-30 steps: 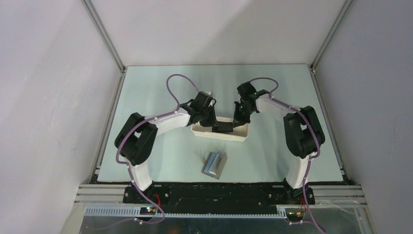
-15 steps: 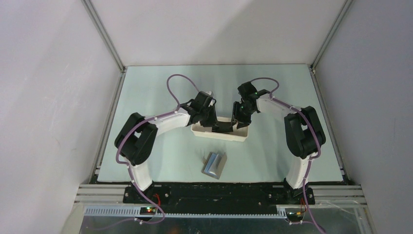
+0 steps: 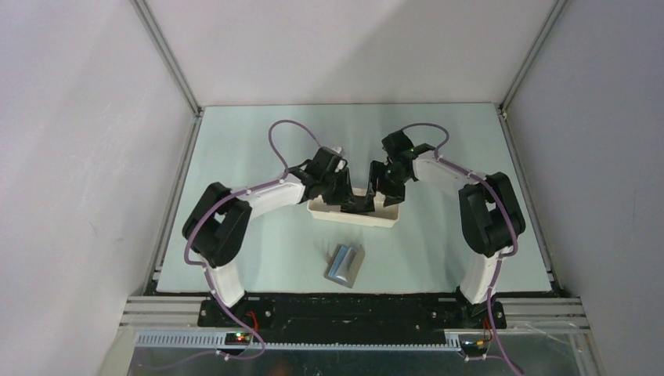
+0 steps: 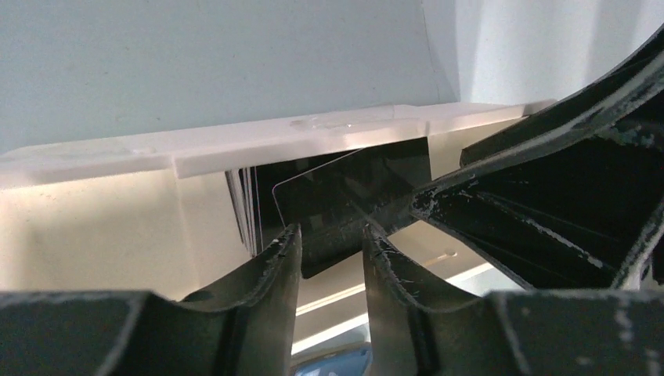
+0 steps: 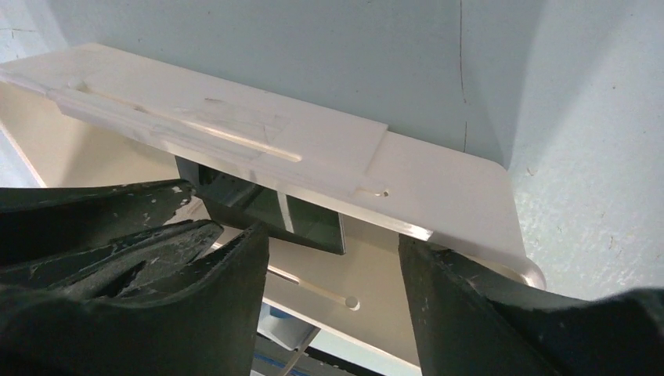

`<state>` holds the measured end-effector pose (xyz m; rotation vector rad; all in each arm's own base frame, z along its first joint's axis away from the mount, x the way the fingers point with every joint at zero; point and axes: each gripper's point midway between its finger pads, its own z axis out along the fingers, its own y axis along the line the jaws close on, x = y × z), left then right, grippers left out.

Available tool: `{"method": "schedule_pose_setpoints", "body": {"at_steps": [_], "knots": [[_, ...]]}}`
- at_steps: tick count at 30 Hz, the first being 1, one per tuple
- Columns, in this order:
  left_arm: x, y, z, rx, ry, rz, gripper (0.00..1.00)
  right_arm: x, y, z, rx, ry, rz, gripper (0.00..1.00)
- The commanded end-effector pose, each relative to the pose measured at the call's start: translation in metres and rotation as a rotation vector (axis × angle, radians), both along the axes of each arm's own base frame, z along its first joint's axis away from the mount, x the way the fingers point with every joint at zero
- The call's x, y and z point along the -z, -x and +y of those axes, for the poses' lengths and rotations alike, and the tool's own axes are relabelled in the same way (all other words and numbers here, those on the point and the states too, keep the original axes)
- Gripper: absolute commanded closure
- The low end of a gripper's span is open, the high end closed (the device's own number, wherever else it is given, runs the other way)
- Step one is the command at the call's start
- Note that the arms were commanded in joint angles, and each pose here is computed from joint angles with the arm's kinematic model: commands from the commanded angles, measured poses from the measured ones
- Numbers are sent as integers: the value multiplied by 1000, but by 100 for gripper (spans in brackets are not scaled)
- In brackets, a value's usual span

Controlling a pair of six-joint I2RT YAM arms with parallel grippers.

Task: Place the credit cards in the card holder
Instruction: Pick up the credit card from the storage box.

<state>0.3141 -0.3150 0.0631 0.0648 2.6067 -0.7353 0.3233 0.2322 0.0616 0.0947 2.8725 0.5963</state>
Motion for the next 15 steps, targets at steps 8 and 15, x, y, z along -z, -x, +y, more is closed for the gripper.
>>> {"method": "schedule_pose_setpoints", "body": {"at_steps": [8, 15], "knots": [[-49, -14, 52, -161, -42, -190, 50, -23, -4, 8, -27, 89, -126, 21], [-59, -16, 104, -302, -131, -257, 44, -26, -8, 34, -73, 161, -137, 6]]}}
